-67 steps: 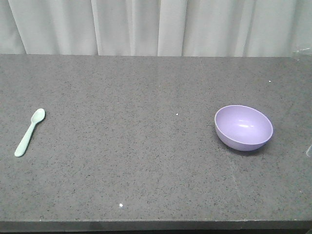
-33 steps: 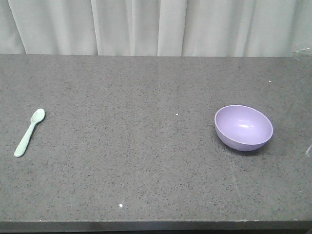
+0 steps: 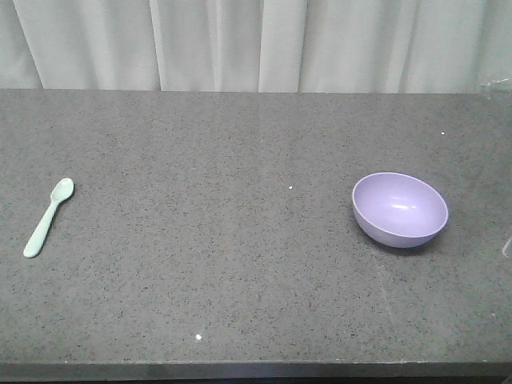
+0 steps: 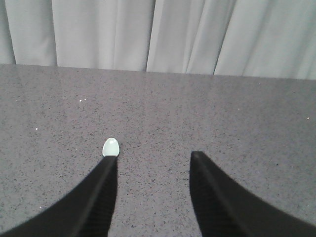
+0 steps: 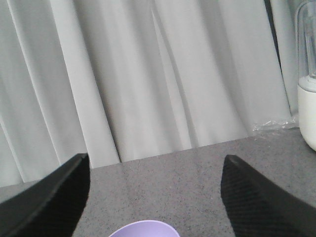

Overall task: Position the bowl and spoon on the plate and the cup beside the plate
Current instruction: 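Lower the left gripper over the pale green spoon and close on it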

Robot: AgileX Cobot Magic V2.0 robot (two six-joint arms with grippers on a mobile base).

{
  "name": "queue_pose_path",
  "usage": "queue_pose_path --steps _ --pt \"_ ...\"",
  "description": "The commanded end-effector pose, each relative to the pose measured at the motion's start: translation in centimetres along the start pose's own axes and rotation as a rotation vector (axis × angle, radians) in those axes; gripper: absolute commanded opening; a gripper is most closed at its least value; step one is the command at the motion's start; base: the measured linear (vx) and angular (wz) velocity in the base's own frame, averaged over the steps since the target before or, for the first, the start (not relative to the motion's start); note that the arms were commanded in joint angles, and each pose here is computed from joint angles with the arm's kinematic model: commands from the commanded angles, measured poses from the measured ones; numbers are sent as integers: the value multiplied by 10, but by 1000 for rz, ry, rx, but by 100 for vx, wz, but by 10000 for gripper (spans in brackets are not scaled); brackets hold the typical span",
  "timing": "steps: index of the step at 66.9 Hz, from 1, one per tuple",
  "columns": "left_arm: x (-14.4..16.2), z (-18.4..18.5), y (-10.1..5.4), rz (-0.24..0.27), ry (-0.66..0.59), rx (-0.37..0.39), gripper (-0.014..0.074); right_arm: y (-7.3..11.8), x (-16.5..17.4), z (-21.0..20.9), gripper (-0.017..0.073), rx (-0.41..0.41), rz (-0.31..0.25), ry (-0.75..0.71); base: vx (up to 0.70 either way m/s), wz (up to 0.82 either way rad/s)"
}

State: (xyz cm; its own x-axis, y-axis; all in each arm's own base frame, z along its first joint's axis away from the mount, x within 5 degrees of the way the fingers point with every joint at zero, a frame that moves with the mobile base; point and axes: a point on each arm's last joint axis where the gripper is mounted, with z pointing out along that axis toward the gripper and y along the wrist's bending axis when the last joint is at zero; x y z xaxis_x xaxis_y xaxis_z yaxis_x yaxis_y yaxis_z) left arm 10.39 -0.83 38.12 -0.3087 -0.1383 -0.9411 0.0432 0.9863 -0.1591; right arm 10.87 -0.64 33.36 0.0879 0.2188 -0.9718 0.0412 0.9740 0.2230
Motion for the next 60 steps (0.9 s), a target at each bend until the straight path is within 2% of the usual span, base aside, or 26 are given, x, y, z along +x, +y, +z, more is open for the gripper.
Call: queue_pose_path --steps 1,7,16,25,34,44,54,60 --pt "-37 22 -3 50 -6 -2 414 3 -17 7 566 -3 -12 -46 0 0" --pt "-62 54 -3 65 80 -17 426 8 -26 15 566 -13 -34 61 0 0" --pt "-84 105 -1 88 229 -42 426 17 -47 29 566 -41 -129 198 0 0" --pt "-84 158 7 121 429 -84 426 22 -56 40 566 -54 -158 269 0 0" --pt "-72 207 18 154 632 -134 426 21 -54 46 560 -52 -146 283 0 0" --pt "-50 249 25 148 817 -148 426 21 -53 48 547 -51 -147 292 0 0" --pt "-34 273 30 143 885 -153 426 21 -53 48 541 -52 -147 293 0 0" --pt "-25 283 34 158 910 -175 426 21 -52 48 541 -52 -148 296 0 0"
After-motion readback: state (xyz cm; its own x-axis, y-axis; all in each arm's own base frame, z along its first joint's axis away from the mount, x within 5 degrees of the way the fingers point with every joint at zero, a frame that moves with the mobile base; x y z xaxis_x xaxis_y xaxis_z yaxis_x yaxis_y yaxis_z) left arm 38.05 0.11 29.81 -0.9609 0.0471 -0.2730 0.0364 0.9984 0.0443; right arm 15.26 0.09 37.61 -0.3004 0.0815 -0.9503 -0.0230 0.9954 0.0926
